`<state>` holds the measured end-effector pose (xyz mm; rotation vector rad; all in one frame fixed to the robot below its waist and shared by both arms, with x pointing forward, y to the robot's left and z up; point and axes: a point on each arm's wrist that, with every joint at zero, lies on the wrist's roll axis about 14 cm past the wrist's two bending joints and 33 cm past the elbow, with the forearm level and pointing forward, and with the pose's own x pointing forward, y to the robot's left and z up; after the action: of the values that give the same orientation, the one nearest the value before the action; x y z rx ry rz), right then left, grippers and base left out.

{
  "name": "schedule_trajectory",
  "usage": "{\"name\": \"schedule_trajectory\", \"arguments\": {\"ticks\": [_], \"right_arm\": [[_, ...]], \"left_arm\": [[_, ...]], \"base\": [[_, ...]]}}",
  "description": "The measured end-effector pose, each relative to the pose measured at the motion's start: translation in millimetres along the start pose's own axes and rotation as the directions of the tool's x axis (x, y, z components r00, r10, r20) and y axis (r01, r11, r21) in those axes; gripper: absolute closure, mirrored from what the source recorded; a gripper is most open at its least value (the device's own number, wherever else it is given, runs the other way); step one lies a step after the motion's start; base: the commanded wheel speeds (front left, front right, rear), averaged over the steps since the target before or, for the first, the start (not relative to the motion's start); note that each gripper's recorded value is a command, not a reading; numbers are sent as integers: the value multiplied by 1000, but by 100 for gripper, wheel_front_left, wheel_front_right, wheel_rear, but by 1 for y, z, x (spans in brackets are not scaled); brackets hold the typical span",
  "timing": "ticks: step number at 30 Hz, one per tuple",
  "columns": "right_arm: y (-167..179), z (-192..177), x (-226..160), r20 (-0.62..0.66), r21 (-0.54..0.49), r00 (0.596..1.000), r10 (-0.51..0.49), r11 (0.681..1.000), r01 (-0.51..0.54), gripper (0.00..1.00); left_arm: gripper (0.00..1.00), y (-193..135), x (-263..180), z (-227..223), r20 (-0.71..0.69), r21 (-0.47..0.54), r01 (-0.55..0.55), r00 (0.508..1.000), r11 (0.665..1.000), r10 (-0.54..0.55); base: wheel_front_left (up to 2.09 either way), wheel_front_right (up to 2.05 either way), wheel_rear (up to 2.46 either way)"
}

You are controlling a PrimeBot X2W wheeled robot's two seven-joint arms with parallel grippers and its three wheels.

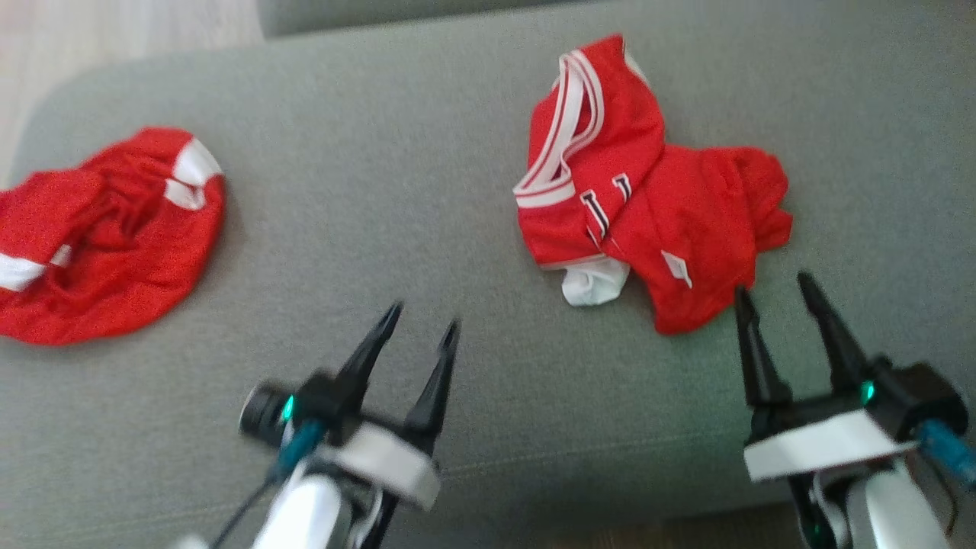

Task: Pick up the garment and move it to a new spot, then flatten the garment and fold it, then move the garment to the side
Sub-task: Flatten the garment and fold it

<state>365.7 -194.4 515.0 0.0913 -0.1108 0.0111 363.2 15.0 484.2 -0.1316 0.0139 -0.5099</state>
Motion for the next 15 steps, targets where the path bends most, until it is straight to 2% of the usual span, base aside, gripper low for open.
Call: {"name": "schedule_trajectory", "arguments": {"ticks": [4,9,15], "right_arm": [[-5,0,19,10,-10,1000,-10,1000,10,0],[-9,-13,38,-14,-20,1000,-15,1000,14,0],[-23,-26,47,-42,-35,998,-51,998,50,0]], "left_arm": [[0,-16,39,-5,-12,2,129,992,992,-129],[0,-28,67,-46,-125,7,233,965,972,-230],[0,-38,89,-83,-213,-30,295,932,955,-295]], "base": [[0,0,0],[0,0,0],[0,0,0]]}}
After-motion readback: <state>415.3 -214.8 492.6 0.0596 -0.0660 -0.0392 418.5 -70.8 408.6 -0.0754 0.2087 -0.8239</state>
